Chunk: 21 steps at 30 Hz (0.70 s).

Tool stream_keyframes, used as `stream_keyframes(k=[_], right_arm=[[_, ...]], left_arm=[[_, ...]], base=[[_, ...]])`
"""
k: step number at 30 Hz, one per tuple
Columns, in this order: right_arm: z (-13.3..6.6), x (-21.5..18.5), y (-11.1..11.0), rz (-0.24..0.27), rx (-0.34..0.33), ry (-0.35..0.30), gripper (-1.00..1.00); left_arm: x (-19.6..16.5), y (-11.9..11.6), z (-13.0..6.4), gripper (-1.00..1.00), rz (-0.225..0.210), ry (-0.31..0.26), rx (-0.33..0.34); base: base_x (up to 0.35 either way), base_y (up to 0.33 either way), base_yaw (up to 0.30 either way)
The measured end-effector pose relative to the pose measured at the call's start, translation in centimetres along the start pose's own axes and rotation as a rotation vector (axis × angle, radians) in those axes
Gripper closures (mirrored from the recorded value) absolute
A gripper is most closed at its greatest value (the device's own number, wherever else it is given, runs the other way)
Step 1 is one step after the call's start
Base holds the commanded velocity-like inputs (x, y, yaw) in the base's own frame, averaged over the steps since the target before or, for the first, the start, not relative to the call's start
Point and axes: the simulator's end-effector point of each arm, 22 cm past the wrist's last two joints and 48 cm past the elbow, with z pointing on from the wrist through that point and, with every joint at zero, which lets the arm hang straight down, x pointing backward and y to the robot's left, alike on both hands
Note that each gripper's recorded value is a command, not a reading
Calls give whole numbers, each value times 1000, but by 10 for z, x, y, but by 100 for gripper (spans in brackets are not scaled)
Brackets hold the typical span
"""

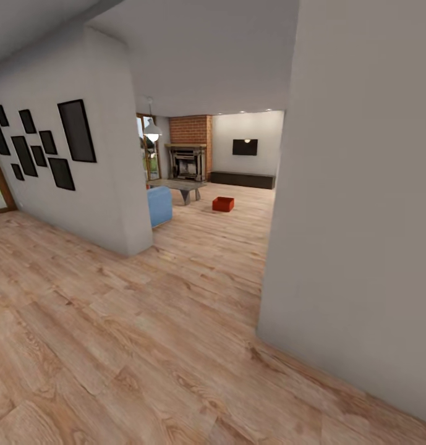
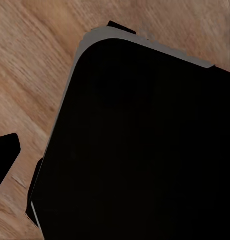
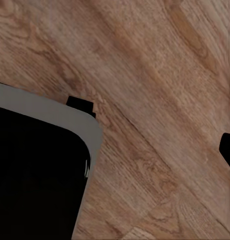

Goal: Move the two storage containers from the living room to the garage. In the garage, place one container on the floor and stack the other container on top of it (either order is fine).

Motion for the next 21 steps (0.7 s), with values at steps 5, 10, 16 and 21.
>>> stream_keyframes(k=[5,10,16,21], right_arm=[[0,0,-1,0,1,0,-100],[0,1,-1,-1,-4,1,-100],[0,1,0,0,-9,2,-100],[0,1,0,1,-8,3,-100]], left_arm=[[0,0,0,-100,0,0,0],[-1,1,0,-100,-1,-3,-2],[-2,2,0,-100,-5,-4,-3],[-2,3,0,-100,-3,-4,-4]], base=[[325,0,0],[325,0,0],[325,0,0],[326,0,0]])
